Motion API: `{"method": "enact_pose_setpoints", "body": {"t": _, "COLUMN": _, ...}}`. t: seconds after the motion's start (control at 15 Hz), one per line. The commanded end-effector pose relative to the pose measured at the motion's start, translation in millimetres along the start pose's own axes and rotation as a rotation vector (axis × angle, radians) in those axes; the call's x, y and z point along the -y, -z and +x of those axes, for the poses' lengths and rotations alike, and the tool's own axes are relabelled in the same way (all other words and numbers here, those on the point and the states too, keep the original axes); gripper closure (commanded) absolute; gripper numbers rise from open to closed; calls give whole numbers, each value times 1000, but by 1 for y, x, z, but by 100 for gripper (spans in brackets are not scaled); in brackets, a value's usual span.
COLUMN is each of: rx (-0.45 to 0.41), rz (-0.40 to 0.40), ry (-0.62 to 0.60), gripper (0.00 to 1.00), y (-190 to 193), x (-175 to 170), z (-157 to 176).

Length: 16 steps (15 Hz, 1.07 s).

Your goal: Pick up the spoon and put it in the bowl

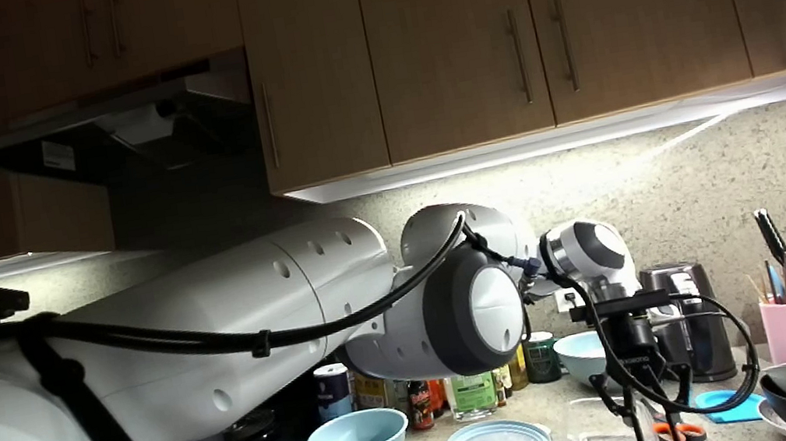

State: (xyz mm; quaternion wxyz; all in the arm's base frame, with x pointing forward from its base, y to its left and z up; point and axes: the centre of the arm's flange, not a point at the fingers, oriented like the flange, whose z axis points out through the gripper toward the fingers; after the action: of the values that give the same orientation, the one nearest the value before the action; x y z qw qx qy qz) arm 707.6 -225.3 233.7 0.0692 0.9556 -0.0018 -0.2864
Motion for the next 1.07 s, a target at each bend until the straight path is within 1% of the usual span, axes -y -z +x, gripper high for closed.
{"method": "enact_pose_setpoints", "body": {"t": 0.0, "rx": -8, "rz": -3, "ry": 1, "gripper": 31, "y": 1, "x": 0, "z": 1}}
{"method": "enact_pose_setpoints", "body": {"t": 0.13, "rx": -56, "rz": -71, "ry": 94, "gripper": 19, "y": 3, "x": 1, "z": 7}}
{"method": "enact_pose_setpoints", "body": {"t": 0.2, "rx": -69, "rz": -89, "ry": 136, "gripper": 12, "y": 5, "x": 1, "z": 11}}
{"method": "enact_pose_setpoints", "body": {"t": 0.33, "rx": -85, "rz": -126, "ry": 229, "gripper": 2, "y": 4, "x": 1, "z": 26}}
{"method": "enact_pose_setpoints", "body": {"t": 0.47, "rx": -82, "rz": -145, "ry": 288, "gripper": 0, "y": -1, "x": 1, "z": 39}}
{"method": "enact_pose_setpoints", "body": {"t": 0.53, "rx": -68, "rz": -140, "ry": 306, "gripper": 0, "y": -4, "x": 2, "z": 44}}
{"method": "enact_pose_setpoints", "body": {"t": 0.6, "rx": -52, "rz": -128, "ry": 314, "gripper": 25, "y": -6, "x": 3, "z": 46}}
{"method": "enact_pose_setpoints", "body": {"t": 0.73, "rx": -34, "rz": -115, "ry": 312, "gripper": 26, "y": -12, "x": 4, "z": 46}}
{"method": "enact_pose_setpoints", "body": {"t": 1.0, "rx": -29, "rz": -116, "ry": 277, "gripper": 53, "y": -17, "x": 3, "z": 39}}
